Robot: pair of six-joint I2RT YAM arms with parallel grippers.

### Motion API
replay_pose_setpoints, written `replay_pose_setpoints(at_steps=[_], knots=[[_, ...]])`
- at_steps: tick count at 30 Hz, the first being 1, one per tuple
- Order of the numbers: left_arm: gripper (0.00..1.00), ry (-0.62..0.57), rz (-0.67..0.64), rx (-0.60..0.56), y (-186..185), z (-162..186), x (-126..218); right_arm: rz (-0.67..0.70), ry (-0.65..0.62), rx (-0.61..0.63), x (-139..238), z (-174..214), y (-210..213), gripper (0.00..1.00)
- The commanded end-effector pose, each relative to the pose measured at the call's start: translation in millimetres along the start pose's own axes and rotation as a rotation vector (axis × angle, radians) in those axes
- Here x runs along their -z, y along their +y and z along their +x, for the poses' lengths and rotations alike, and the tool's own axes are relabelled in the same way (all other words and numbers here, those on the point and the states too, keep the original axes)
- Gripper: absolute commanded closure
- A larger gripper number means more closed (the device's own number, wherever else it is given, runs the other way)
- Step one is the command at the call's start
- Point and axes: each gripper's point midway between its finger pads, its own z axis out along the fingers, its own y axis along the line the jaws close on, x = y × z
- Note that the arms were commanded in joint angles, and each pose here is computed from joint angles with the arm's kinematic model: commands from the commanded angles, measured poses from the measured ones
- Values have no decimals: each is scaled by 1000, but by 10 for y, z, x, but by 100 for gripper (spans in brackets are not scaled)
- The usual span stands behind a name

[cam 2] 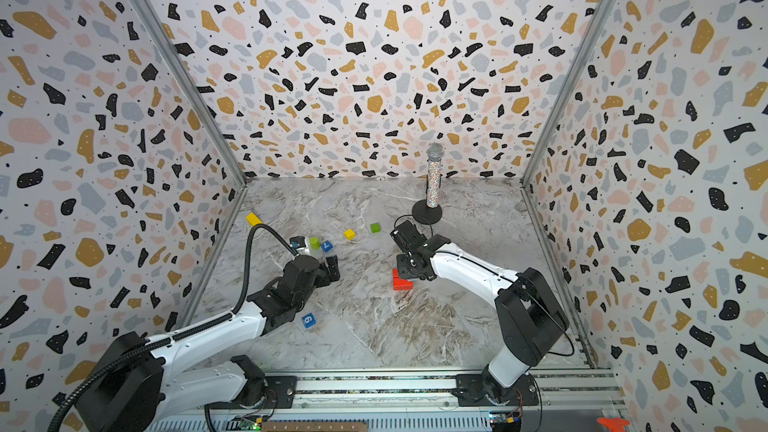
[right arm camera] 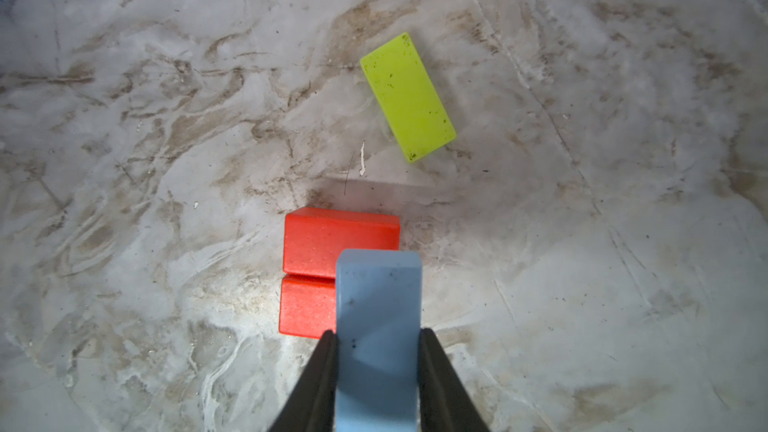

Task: Build the wood block tower
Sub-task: 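Lower the light-blue bar onto the red brick stack with the right gripper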

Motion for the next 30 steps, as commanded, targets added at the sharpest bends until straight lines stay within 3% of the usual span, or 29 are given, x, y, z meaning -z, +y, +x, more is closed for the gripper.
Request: replay_pose_setpoints(at_steps=[1, 30], knots=[[0, -27, 13, 23, 0, -63, 20, 20, 15, -7, 12, 64, -18, 73], [0, -31, 2, 27, 28, -63, 22, 39, 34, 11, -196, 116, 41, 74]])
